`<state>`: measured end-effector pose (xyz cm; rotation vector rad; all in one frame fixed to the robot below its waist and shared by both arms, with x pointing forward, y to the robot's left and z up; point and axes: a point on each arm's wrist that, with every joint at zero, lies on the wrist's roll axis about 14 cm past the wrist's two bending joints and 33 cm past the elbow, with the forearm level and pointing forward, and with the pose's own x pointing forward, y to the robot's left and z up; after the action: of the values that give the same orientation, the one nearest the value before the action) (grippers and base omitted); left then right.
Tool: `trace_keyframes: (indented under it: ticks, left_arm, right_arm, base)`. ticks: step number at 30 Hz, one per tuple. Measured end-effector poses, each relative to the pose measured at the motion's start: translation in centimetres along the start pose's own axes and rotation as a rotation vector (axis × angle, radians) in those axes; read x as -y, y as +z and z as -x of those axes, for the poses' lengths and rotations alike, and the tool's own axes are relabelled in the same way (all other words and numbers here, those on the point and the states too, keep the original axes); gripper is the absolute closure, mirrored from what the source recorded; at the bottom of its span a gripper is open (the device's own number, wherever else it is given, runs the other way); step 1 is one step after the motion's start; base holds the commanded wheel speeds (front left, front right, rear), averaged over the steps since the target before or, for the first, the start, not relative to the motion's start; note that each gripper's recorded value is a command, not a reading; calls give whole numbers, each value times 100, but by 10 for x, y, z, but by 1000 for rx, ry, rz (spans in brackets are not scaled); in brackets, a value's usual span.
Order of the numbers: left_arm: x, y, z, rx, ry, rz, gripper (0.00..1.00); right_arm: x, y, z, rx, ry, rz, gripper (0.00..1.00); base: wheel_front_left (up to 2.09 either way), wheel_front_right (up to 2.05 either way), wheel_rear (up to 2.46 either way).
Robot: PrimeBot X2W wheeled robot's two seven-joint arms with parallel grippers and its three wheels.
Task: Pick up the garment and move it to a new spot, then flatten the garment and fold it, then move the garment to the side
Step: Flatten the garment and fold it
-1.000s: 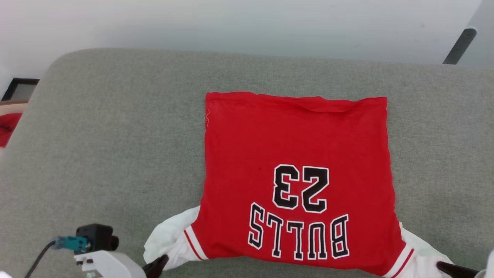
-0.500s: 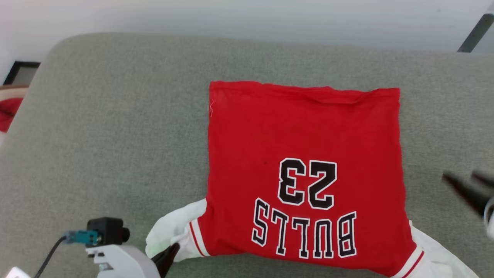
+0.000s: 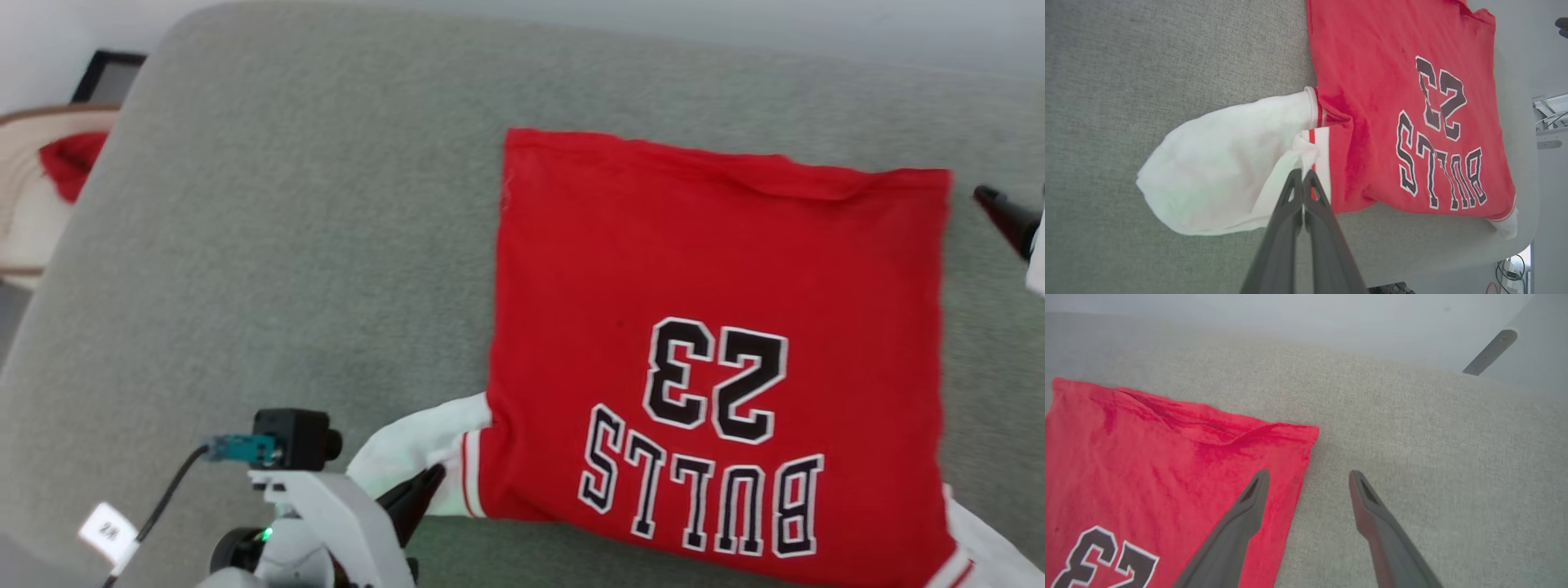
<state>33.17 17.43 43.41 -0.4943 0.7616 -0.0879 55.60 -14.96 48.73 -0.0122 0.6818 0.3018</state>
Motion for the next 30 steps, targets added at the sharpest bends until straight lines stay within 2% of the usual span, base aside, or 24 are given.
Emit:
trace_keyframes:
  ticks: [6, 17, 18, 19, 24, 30]
  left_arm:
    - [-5, -3, -6, -9, 14, 22, 100]
    - [-20, -11, -14, -29, 60, 61, 100]
    - [-22, -12, -14, -32, 65, 64, 100]
    - [-22, -13, -14, -32, 66, 66, 100]
    - [-25, -12, -15, -27, 74, 74, 100]
    - [-25, -10, -17, -17, 68, 73, 100]
  right_arm:
    - [1, -1, -43, -77, -24, 40, 0]
    - [-11, -46, -97, -329, -3, 3, 1]
    - [-12, -47, -99, -338, 1, -4, 62]
    - [-13, -46, -101, -341, 2, -5, 100]
    - [-17, -49, -104, -382, 8, -2, 100]
    - [-17, -44, -99, -364, 9, -22, 100]
  base:
    - [0, 0, 0]
    - [0, 0, 0]
    - [0, 0, 0]
    - [0, 0, 0]
    - [0, 0, 0]
    - [0, 0, 0]
